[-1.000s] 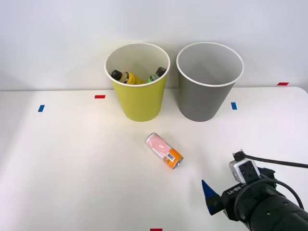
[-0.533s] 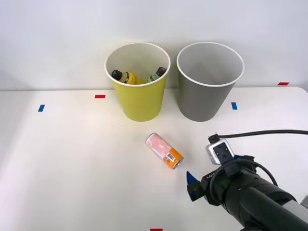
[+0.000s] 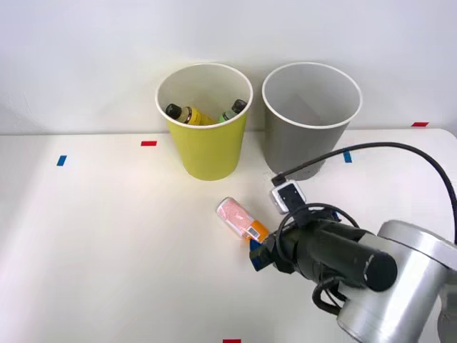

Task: Put cans in the gray bin, plastic bottles in the light green bin

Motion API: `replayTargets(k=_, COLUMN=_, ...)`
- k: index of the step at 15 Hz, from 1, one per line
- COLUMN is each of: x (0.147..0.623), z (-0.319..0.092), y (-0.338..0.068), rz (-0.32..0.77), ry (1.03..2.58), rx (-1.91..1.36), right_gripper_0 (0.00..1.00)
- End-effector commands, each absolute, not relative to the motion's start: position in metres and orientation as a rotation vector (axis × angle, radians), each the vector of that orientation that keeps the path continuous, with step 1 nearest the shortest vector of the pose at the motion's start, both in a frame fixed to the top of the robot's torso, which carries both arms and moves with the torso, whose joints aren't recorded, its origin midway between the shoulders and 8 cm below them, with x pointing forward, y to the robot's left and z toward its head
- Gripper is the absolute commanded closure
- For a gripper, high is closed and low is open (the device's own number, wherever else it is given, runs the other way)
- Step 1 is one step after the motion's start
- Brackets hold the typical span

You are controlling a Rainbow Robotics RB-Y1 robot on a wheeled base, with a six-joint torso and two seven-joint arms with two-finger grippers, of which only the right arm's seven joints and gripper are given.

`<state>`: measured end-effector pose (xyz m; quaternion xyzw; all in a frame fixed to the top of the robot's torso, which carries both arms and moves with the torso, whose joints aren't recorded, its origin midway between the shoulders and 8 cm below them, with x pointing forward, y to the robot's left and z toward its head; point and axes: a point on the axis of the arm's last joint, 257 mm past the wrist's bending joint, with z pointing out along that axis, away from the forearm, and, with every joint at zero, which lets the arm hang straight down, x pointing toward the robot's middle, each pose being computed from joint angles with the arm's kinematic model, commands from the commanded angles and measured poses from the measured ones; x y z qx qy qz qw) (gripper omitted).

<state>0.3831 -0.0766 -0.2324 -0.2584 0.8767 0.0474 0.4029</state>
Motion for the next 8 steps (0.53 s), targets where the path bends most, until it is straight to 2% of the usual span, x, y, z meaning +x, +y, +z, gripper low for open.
replayTargets(k=1, x=0.399, z=-0.233, y=-0.062, rz=0.156, ry=2.252, rx=-0.685, right_gripper_0=0.00)
replayTargets(k=8, x=0.430, z=-0.246, y=-0.038, rz=0.196, ry=2.346, rx=-0.692, right_gripper_0=0.00)
